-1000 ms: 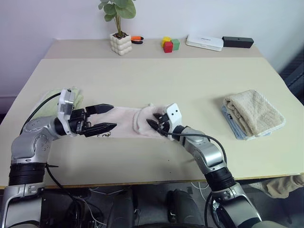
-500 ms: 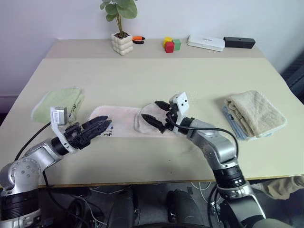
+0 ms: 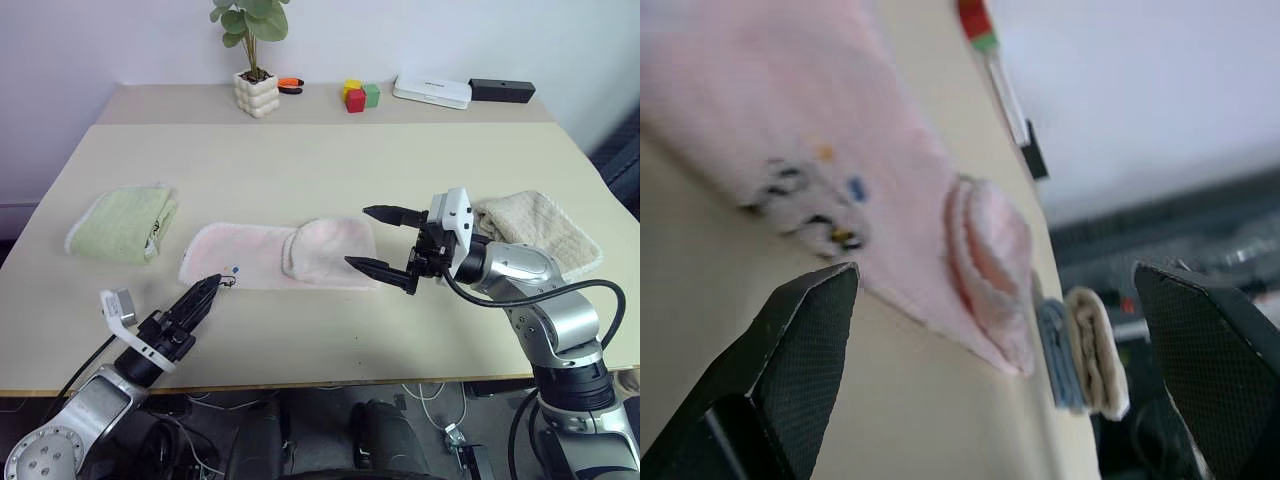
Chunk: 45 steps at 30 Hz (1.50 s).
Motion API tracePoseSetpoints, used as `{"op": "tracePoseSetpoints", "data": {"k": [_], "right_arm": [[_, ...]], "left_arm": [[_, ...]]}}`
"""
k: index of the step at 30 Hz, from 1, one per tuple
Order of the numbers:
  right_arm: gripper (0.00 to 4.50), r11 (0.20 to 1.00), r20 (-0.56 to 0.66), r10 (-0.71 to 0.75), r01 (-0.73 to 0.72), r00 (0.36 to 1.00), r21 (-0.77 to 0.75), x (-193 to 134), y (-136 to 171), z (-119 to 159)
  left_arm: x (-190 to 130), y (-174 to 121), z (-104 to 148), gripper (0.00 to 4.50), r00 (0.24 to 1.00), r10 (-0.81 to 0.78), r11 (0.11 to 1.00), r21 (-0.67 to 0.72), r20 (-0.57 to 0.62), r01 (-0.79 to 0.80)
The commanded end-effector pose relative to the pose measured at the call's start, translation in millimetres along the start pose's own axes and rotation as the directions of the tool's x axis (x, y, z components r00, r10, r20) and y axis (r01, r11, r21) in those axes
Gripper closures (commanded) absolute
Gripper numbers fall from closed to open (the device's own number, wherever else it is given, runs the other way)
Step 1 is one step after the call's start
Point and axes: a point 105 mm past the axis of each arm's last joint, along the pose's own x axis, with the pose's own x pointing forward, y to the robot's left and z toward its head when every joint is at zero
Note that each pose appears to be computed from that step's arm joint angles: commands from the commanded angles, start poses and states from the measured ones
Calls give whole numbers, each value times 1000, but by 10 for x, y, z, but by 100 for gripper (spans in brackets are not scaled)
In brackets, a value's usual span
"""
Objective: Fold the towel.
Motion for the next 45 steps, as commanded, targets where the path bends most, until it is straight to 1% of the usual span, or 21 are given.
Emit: {"op": "tracePoseSetpoints", "data": {"k": [1,3,6,8,11,14,15,17,21,23,24,25,27,32,34,36,37,39,40,42,45], "right_arm": [[8,999,28,-12,13,1000,-29,-3,-28,66],[8,999,23,-19,20,1000,-30,-4,-45,46],[8,999,14,-30,31,999,-33,-5,-75,19],[8,998,14,-39,40,999,-38,2,-96,15],[8,998,22,-49,50,999,-43,23,-113,41],[0,997,26,-57,58,998,-45,35,-126,55],[0,997,25,-61,63,998,-49,36,-131,57],[0,995,22,-76,78,997,-55,31,-152,60],[0,992,-1,-107,107,994,-67,-48,-204,29],[0,991,-16,-118,117,993,-70,-95,-218,1],[0,990,-26,-123,121,992,-70,-138,-218,-19],[0,989,-38,-128,125,991,-77,-209,-213,-38],[0,993,-84,-113,109,990,-54,-442,-147,-102],[0,991,-155,-129,122,979,-56,-792,-83,-156],[0,986,-153,-161,151,975,-75,-874,-111,-110],[0,982,-147,-182,170,972,-87,-881,-128,-88],[0,979,-140,-193,181,971,-91,-874,-134,-83],[0,975,-131,-210,198,969,-97,-857,-143,-77],[0,973,-127,-218,206,968,-100,-853,-147,-74],[0,970,-129,-232,219,964,-107,-859,-147,-67],[0,964,-136,-254,238,958,-121,-895,-146,-51]], "left_arm": [[-14,141,224,0,982,117,993,8,149,-120],[-10,245,303,0,965,174,984,-1,197,-177],[23,342,353,0,951,222,975,-50,216,-217],[71,461,285,0,947,282,958,-95,155,-270],[158,466,189,0,962,259,962,-111,81,-250],[259,456,167,80,967,245,960,-157,62,-233],[322,446,166,122,969,239,961,-155,57,-228],[410,433,173,237,971,232,963,-151,48,-223],[430,405,219,439,976,209,970,-144,66,-198],[426,382,233,446,981,186,975,-137,64,-176],[433,344,243,446,984,167,981,-108,58,-160],[456,261,255,446,990,128,988,-93,53,-123],[525,-34,228,446,1000,-2,998,56,-12,3],[676,-416,100,446,977,-159,964,192,-145,185],[841,-645,-3,446,938,-253,911,267,-237,313],[989,-796,-123,446,894,-318,862,296,-316,411],[1076,-871,-295,446,849,-357,826,292,-391,482],[1220,-980,-560,446,770,-417,773,258,-483,580],[1301,-1032,-671,446,736,-445,750,237,-510,617],[1468,-1071,-823,446,702,-469,729,214,-536,651],[1612,-1046,-1038,446,658,-456,709,203,-598,676]]}}
